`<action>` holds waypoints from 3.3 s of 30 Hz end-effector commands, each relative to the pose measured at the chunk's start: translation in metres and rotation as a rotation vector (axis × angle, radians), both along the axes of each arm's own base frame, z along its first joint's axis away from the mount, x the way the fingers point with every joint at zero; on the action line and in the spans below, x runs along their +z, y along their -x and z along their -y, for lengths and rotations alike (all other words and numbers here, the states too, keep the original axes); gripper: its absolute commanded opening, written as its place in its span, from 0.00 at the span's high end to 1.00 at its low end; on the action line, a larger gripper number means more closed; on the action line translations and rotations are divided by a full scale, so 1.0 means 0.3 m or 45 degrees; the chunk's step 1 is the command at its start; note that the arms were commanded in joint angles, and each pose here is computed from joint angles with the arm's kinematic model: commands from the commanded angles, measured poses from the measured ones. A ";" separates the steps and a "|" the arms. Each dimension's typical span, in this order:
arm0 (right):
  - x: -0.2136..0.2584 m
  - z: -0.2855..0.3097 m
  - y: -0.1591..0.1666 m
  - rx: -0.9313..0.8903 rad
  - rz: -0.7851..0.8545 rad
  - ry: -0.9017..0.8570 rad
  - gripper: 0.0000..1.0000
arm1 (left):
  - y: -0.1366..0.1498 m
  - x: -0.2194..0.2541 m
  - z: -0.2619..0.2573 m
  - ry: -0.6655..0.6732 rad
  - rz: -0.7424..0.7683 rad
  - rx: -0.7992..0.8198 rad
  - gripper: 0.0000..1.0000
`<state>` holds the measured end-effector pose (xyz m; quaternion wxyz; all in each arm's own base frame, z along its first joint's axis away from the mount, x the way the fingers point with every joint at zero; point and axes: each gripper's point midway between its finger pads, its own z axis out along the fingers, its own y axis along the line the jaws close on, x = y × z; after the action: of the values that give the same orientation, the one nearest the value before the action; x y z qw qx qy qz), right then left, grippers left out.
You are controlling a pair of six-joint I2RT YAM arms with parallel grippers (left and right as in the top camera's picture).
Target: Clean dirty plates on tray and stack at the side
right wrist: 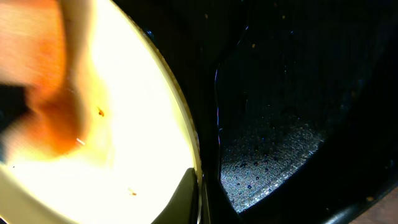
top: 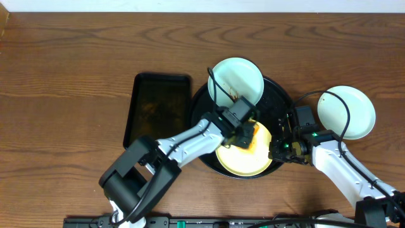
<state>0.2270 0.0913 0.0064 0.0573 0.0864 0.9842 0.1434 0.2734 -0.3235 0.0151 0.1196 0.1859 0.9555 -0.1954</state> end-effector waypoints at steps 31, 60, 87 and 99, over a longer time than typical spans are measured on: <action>-0.028 0.011 0.039 -0.005 -0.056 0.010 0.99 | 0.332 -0.062 0.073 -0.069 -0.257 -0.329 0.92; -0.028 0.011 0.041 -0.005 -0.059 0.010 0.99 | -0.087 -0.035 -0.051 -0.066 0.100 0.019 0.92; -0.021 0.006 -0.005 -0.007 0.014 0.005 0.75 | 0.107 0.161 -0.205 -0.021 -0.276 0.089 0.93; -0.034 0.007 0.001 -0.007 0.015 0.005 0.89 | -0.013 0.266 -0.417 -0.068 -0.147 0.325 0.92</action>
<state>0.2313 0.0918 0.0029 0.0714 0.0840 0.9831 0.1460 0.2699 -0.2165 0.0920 0.0719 0.0691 0.9792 -0.1768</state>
